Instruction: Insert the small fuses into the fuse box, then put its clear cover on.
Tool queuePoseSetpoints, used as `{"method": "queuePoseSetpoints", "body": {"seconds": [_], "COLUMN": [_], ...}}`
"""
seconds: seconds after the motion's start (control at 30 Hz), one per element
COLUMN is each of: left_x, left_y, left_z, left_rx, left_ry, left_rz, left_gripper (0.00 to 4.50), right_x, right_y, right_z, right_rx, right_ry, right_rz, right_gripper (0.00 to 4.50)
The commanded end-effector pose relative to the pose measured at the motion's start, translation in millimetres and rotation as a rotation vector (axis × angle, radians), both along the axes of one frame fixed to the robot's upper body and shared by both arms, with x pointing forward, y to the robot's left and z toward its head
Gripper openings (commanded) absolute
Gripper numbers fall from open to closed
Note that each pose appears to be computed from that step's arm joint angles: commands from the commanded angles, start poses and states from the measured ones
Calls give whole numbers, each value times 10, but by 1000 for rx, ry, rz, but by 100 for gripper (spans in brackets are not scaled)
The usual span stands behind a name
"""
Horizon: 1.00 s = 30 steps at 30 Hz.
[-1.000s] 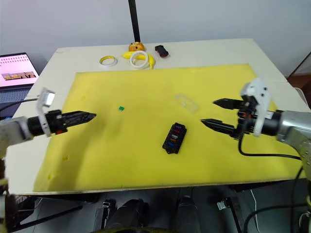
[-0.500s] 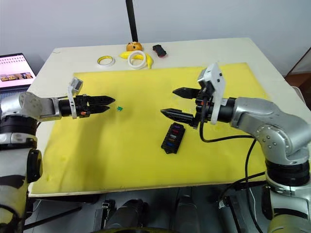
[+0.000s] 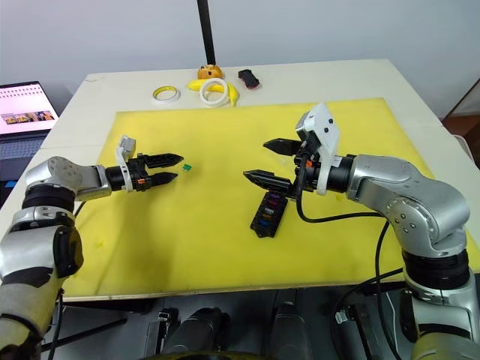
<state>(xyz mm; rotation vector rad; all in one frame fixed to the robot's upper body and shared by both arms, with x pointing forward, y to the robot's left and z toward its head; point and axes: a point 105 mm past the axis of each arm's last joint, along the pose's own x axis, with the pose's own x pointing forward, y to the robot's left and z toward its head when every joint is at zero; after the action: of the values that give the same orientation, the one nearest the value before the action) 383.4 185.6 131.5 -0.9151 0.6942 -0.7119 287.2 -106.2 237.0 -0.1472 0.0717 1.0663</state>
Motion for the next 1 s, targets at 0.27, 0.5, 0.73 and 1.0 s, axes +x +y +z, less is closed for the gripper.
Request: {"method": "queuePoseSetpoints", "body": {"seconds": [0.27, 0.5, 0.73, 1.0], "left_x": [87, 104, 143, 183], "left_y": [-224, -354, -431, -280], "left_z": [-4, 8, -13, -188], "left_rx": [-52, -80, -71, -63], "left_ry": [-17, -22, -40, -14], "left_rz": [-13, -41, -43, 67], "left_gripper": [450, 450, 450, 450], "right_x": [-55, -65, -51, -51], "right_y": [42, 33, 17, 6], "right_z": [4, -18, -3, -15], "right_rx": [11, 11, 6, -14], "right_ry": [-25, -21, -26, -25], "right_rz": [-12, -24, -37, -46], "right_gripper": [444, 444, 444, 444]}}
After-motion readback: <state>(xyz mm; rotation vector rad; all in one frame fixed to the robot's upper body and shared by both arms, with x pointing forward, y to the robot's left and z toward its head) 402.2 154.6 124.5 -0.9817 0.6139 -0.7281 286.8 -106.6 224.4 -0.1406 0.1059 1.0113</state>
